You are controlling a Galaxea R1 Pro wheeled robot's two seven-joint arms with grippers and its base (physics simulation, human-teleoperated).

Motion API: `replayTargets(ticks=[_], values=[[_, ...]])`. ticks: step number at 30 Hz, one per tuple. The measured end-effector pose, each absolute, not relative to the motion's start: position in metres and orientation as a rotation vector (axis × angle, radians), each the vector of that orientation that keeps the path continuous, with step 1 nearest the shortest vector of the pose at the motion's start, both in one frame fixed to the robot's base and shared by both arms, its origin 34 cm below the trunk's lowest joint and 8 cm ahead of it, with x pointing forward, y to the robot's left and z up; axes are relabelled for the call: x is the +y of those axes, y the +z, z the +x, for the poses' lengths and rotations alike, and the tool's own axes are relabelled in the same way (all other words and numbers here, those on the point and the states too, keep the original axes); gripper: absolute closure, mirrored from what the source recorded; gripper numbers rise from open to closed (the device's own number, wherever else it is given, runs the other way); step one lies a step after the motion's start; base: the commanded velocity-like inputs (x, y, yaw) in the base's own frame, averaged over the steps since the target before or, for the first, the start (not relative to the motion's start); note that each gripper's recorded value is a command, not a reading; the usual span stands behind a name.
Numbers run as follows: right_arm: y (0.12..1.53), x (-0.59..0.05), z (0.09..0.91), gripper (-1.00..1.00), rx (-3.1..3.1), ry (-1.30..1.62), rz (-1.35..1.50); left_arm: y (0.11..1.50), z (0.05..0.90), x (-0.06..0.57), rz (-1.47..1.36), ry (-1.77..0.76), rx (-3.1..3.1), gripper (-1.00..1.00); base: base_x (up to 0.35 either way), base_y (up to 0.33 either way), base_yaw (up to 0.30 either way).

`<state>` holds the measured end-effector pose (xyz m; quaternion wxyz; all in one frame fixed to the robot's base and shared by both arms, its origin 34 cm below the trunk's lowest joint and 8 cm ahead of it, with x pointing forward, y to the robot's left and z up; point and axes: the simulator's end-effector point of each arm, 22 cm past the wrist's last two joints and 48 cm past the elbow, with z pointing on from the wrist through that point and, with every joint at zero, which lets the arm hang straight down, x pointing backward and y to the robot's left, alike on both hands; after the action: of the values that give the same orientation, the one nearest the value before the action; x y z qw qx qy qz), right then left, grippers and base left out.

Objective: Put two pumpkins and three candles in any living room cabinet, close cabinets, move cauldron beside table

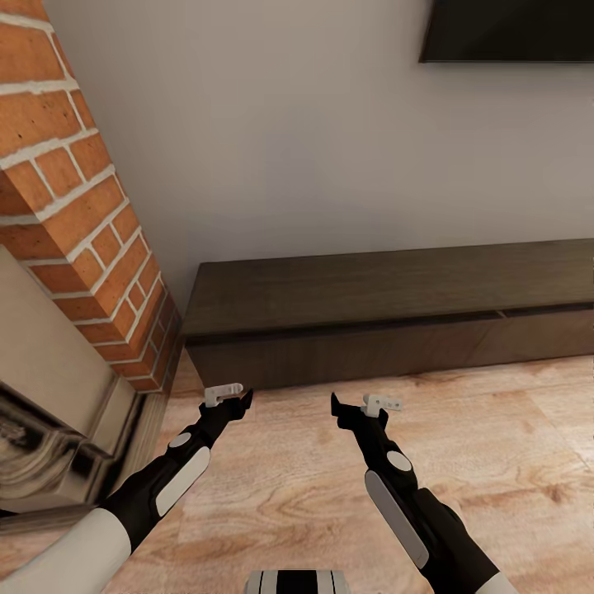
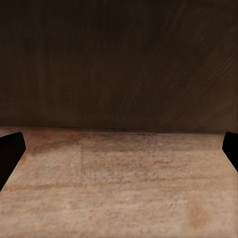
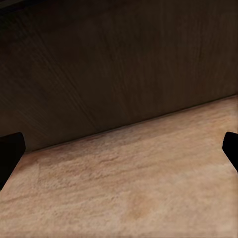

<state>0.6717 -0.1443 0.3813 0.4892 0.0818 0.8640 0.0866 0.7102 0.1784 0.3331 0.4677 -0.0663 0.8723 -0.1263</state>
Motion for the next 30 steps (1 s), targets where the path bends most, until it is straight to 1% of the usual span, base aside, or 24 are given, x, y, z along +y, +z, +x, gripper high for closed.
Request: replayTargets(ticks=[10,26,30], values=[[0.3824,-0.1444,0.6720,-1.00,2.097,0.210,0.199,0.3345,0.7106,0.1783,-0.162,-0.310,2.138,-1.00,-0.238,0.097,-0.125],[0.3826,-0.1448,0.6721,-1.00,2.097,0.209,0.198,0.3348,0.7108,0.1789,-0.162,-0.309,2.137,-1.00,-0.302,0.138,-0.015],[0.3833,-0.1444,0.6722,-1.00,2.096,0.210,0.197,0.3360,0.7114,0.1793,-0.163,-0.309,2.135,-1.00,-0.305,0.153,-0.080]])
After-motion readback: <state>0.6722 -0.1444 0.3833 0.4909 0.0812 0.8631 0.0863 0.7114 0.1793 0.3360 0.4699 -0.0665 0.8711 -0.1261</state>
